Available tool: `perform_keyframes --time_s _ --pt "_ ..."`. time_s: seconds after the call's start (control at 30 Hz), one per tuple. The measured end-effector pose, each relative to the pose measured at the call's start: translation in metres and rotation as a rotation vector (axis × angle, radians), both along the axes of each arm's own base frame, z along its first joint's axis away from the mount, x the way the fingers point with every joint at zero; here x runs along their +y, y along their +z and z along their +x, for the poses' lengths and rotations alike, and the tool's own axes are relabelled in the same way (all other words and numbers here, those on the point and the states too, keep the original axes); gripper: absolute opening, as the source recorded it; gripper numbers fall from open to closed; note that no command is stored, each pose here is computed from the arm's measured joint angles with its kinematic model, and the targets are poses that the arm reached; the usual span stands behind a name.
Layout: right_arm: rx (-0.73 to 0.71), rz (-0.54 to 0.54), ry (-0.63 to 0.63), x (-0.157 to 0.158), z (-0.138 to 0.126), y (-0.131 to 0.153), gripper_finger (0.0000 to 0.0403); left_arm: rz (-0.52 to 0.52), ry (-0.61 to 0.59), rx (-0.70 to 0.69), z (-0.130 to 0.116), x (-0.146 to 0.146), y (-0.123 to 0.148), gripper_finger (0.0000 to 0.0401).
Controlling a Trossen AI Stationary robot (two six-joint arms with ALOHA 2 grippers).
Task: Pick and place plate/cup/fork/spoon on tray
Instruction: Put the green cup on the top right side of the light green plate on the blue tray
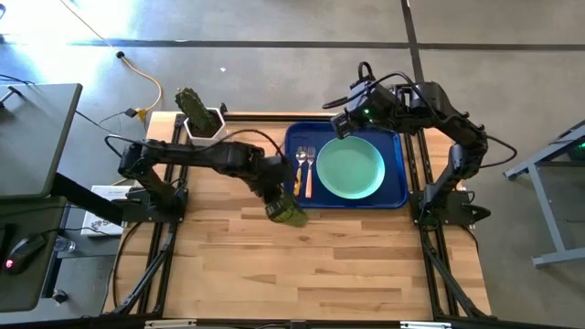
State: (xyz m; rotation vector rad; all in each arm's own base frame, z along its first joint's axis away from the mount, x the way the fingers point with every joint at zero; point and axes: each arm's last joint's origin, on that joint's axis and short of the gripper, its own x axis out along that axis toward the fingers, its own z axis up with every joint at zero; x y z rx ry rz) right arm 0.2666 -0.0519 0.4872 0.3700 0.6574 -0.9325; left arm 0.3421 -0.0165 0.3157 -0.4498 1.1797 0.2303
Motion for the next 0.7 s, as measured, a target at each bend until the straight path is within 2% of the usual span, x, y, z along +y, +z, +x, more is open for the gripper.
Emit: perform_keyframes --time_s 0.37,0.7 --pt "-0.005 0.008 -0.047 -0.009 0.000 -0.002 0.0079 -0.006 -0.138 0.182 0.011 -0.022 -0.037 0.0005" --pt "0.056 0.008 -0.034 -0.011 0.005 -0.012 0.0079 -0.005 -0.156 0.188 0.020 -0.025 -0.049 0.0005"
